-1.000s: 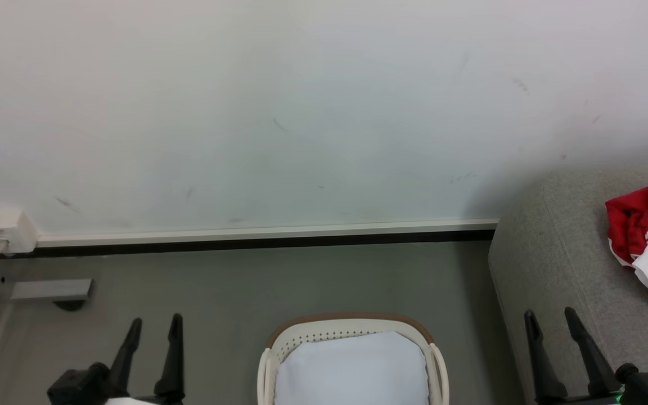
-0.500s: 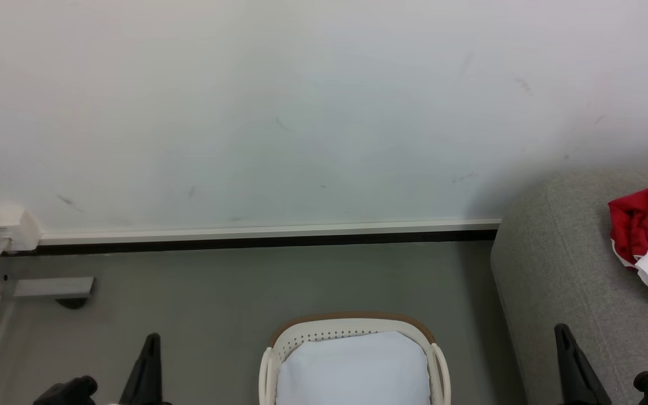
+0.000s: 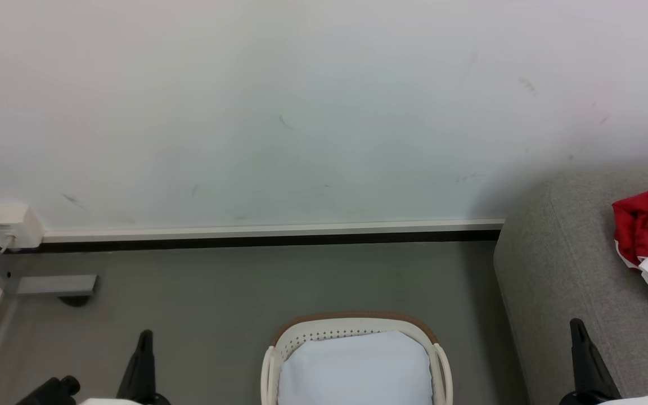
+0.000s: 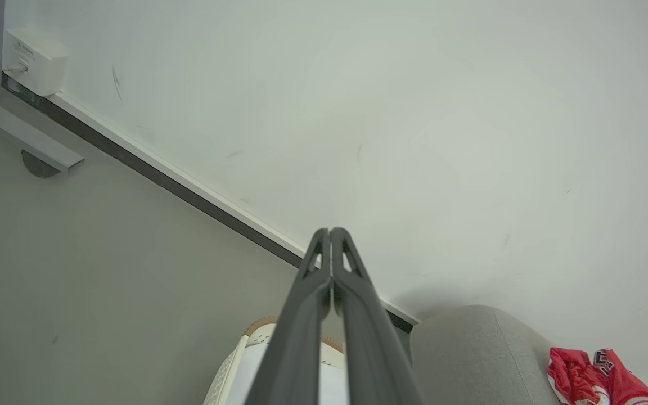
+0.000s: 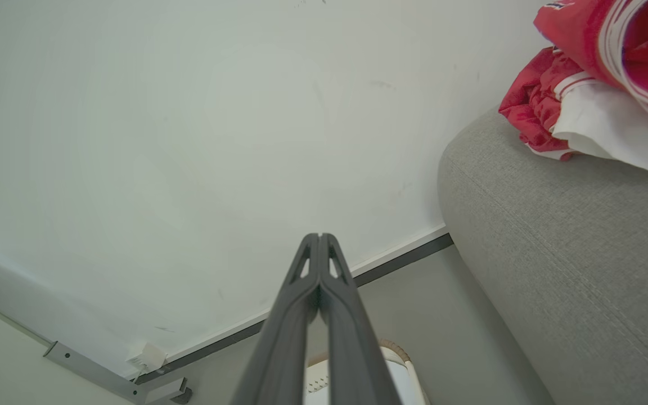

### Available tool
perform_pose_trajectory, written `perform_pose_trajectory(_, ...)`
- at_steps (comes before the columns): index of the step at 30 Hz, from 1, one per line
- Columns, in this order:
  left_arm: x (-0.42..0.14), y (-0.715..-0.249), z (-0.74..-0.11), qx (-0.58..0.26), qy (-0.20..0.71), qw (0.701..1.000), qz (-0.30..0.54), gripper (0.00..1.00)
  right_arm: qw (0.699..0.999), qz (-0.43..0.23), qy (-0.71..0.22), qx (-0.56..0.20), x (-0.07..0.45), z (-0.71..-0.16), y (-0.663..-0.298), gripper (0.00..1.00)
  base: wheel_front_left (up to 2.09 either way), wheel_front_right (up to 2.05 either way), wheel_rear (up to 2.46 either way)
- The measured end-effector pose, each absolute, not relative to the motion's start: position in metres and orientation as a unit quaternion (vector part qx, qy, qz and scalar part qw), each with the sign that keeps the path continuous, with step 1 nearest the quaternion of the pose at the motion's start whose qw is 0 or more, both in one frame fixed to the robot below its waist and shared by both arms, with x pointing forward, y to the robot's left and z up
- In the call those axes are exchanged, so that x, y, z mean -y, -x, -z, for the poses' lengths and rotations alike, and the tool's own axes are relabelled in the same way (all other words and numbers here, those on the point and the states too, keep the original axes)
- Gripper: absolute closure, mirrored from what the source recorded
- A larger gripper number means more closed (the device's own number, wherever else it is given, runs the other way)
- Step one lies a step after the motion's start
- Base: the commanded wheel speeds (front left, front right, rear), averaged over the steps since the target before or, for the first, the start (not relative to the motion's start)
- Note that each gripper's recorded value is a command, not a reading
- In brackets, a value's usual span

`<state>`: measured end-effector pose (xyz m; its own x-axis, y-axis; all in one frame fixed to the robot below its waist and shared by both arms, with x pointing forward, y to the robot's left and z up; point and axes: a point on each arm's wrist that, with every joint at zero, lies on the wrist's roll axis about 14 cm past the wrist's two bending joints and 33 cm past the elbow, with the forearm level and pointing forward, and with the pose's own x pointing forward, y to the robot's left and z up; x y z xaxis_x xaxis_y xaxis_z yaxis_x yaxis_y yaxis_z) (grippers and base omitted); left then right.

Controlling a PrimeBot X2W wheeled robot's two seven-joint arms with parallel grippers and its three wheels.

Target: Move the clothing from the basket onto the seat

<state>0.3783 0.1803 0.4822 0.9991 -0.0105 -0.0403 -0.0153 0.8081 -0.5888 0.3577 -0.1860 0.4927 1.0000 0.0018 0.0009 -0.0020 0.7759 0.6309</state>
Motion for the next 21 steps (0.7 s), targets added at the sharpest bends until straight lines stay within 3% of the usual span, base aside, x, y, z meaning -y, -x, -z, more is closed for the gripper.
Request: perform_pose_trajectory(21, -0.1864, -0.3823, -0.4854, -0.024, 0.439, 0.898, -0.017, 1.0, 0.892, 0.015, -0.451, -0.008, 0.1941, -0.4925, -0.3651, 1.0, 0.0, 0.0, 0.0)
